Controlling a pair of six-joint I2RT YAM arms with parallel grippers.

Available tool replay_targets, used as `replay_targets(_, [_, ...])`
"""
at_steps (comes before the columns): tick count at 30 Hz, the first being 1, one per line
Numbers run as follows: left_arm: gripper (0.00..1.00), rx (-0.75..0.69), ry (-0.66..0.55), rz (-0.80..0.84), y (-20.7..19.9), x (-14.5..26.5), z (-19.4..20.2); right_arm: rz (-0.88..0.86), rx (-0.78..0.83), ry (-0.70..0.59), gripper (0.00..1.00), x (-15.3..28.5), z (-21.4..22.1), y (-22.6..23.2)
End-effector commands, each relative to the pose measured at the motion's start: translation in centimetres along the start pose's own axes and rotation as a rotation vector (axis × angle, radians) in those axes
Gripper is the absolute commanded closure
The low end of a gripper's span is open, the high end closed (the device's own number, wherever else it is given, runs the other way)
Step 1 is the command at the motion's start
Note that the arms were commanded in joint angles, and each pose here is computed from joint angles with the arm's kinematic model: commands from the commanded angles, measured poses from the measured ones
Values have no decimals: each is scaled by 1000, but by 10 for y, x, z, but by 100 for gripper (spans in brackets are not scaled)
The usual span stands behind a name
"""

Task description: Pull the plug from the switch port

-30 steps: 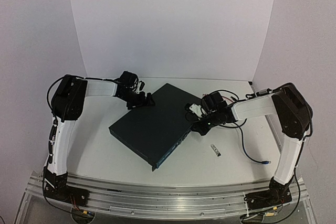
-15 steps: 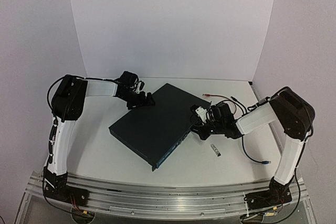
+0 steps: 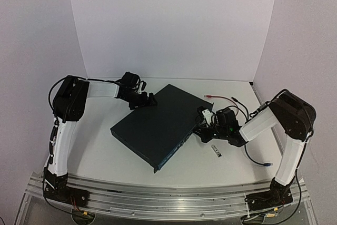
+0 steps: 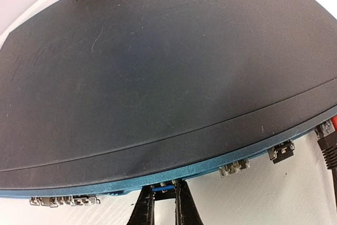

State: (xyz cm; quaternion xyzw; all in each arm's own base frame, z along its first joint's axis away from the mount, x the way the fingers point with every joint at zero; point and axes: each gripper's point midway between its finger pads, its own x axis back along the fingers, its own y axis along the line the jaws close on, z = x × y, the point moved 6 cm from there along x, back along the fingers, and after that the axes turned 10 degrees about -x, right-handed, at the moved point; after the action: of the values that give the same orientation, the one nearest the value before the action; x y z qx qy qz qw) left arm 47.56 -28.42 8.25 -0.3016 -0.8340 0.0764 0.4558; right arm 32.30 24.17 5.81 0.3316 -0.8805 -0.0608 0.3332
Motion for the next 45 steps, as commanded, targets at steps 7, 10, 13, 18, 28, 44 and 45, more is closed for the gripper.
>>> replay_targets(7, [3,75,152,-75,19,-25,40,95,-158,90,89,11,42,-23])
replay_targets(10, [3,79,171,-83,22,-29,43,108,-162,112,89,12,51,-26])
replay_targets(13, [3,78,177,-88,22,-29,44,113,-174,128,87,14,59,-27])
replay_targets(18, [3,66,181,-87,22,-28,45,82,-165,121,74,18,54,-22])
replay_targets(28, [3,50,172,-63,19,-27,42,28,-253,90,50,27,17,-5])
replay_targets(44, [3,37,131,-35,13,-21,36,32,-118,327,49,33,-31,14])
replay_targets(45, [3,36,129,-34,13,-21,35,29,-98,334,49,31,-31,14])
